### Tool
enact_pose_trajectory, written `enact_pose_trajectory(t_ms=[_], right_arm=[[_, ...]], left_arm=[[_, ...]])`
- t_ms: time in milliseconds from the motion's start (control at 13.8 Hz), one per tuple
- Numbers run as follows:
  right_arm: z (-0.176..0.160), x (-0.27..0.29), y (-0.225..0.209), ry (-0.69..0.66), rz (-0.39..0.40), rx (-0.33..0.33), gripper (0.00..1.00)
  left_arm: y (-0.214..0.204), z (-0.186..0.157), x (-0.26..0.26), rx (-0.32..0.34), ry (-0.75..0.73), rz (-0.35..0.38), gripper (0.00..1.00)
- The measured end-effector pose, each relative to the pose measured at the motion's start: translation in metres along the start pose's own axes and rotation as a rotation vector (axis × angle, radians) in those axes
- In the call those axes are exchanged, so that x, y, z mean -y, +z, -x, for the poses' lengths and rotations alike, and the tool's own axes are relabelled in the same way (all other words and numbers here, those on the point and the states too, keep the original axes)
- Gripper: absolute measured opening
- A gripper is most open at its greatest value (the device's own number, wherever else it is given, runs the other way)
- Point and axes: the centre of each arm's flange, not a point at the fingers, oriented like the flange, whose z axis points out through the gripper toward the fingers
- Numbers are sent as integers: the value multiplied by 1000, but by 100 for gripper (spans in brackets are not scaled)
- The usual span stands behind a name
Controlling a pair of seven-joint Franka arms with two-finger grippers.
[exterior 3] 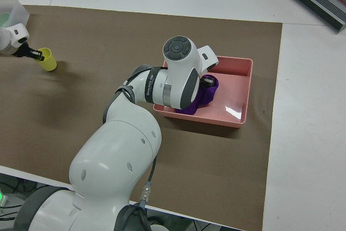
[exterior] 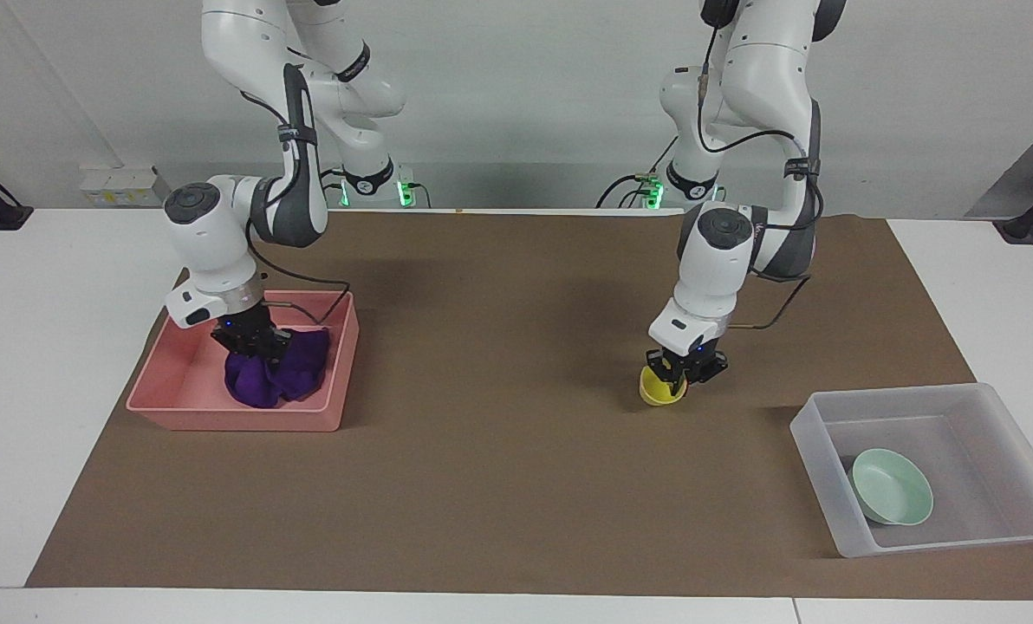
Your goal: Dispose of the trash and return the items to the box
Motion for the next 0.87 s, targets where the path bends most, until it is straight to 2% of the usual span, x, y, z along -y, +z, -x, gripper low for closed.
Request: enact_pose_trajectory(t_ms=[145, 362, 507, 868], right_arm=[[-3, 10, -14, -10, -4, -11, 66], [-7, 39, -48, 21, -11, 8, 98], [-10, 60, -80, 33, -16, 16, 100], [-13, 70, -178, 60, -15, 37, 100]], left_arm=[[-3, -1, 3, -4, -4, -1, 5], [-25, -8, 15, -30, -29, -6, 5], [-55, -22, 47, -81, -84, -10, 5], [-112, -72, 155, -200, -256, -41, 5]])
